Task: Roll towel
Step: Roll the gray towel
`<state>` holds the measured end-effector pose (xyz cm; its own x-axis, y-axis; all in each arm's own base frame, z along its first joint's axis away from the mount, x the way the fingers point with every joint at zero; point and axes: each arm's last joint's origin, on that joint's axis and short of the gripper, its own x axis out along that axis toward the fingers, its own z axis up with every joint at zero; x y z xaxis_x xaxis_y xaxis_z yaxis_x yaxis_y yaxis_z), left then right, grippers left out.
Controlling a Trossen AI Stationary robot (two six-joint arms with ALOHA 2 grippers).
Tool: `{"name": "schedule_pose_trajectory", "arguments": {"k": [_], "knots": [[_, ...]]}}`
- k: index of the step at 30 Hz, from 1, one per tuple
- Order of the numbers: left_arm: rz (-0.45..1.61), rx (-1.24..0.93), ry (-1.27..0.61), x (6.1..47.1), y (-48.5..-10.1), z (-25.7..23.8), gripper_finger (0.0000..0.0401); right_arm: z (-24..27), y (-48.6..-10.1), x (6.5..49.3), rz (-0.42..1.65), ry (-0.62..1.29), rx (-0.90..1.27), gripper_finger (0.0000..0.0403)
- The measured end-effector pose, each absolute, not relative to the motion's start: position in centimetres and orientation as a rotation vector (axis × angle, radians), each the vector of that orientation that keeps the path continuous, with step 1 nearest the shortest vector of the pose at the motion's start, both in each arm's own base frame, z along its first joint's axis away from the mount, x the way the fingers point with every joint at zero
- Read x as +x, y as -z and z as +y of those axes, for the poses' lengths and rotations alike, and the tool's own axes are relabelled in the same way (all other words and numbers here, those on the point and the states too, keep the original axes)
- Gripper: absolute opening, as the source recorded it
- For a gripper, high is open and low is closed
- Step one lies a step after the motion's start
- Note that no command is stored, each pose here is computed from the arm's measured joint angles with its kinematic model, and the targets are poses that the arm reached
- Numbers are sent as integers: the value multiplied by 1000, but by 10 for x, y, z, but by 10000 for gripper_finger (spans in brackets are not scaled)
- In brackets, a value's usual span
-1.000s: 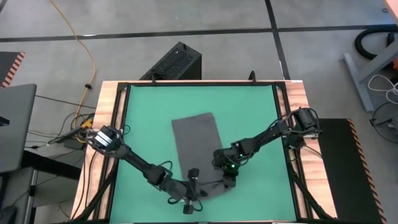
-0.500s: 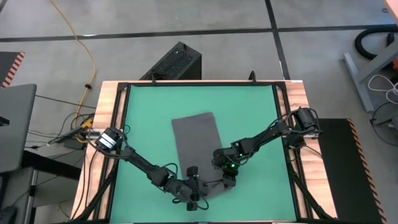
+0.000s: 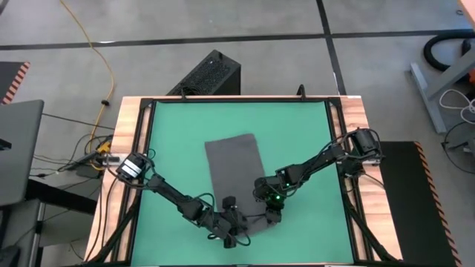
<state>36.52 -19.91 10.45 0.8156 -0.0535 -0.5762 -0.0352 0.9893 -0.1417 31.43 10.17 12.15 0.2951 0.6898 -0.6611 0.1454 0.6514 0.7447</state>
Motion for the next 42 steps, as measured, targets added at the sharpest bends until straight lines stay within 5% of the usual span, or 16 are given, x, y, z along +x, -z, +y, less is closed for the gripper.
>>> {"name": "schedule_pose_trajectory", "arguments": {"k": [8, 17, 25, 33, 42], "knots": [[694, -200, -3, 363, -97, -195, 11, 96, -127, 308, 1294, -462, 796, 94], [649, -365, 26, 349, -82, -188, 2, 95, -163, 272, 1334, -404, 497, 156], [573, -439, 73, 334, -72, -180, 1, 150, -197, 242, 855, -363, 142, 166], [589, -475, 86, 337, -72, -174, 0, 211, -168, 217, 609, -288, -322, 172], [594, -511, 83, 337, -72, -174, 0, 218, -153, 229, 662, -196, -318, 232]]}}
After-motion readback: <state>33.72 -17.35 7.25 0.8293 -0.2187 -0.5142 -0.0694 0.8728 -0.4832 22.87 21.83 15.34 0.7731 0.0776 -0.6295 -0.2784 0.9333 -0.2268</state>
